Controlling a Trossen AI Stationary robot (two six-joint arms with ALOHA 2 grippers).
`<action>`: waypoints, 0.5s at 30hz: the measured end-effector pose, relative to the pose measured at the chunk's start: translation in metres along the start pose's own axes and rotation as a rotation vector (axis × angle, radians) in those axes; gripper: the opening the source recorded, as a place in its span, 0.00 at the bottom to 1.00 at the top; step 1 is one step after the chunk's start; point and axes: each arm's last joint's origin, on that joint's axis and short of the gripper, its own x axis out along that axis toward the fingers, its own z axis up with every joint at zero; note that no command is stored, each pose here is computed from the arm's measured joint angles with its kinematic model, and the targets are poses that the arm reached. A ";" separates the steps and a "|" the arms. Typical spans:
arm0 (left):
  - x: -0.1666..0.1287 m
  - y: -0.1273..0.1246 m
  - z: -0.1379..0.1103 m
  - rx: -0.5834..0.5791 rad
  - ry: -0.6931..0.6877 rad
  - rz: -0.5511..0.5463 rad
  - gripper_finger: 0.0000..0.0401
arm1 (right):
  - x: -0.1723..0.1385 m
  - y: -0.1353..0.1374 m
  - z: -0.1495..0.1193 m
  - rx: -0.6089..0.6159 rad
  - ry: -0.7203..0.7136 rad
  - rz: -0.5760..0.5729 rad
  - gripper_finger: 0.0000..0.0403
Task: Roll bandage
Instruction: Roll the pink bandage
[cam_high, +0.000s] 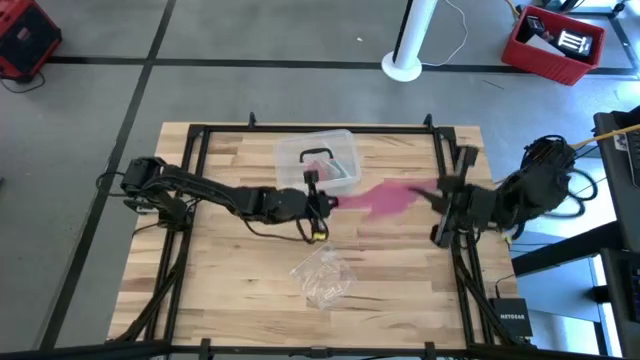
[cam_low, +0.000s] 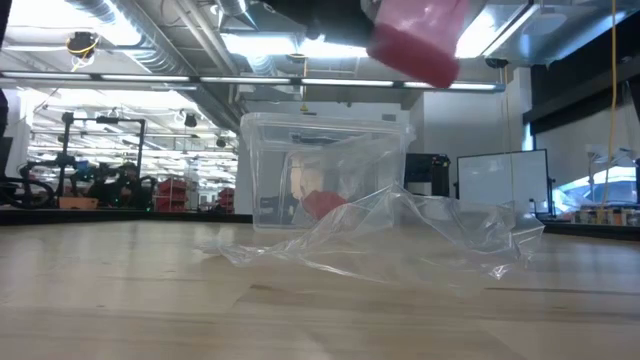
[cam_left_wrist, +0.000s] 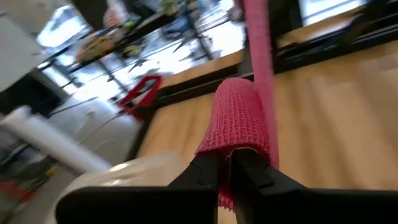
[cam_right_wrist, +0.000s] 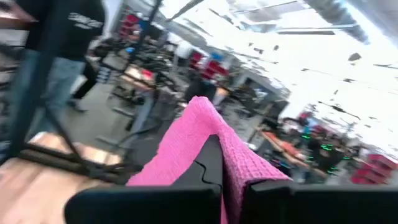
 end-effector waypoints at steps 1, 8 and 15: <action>-0.002 -0.005 0.001 -0.002 -0.011 -0.028 0.01 | 0.001 -0.006 0.001 0.005 0.003 -0.022 0.00; -0.020 -0.034 0.014 -0.003 -0.084 -0.175 0.01 | 0.009 -0.042 -0.019 -0.011 0.123 -0.139 0.00; -0.041 -0.061 0.024 0.006 -0.137 -0.267 0.01 | 0.028 -0.066 -0.058 0.047 0.266 -0.115 0.00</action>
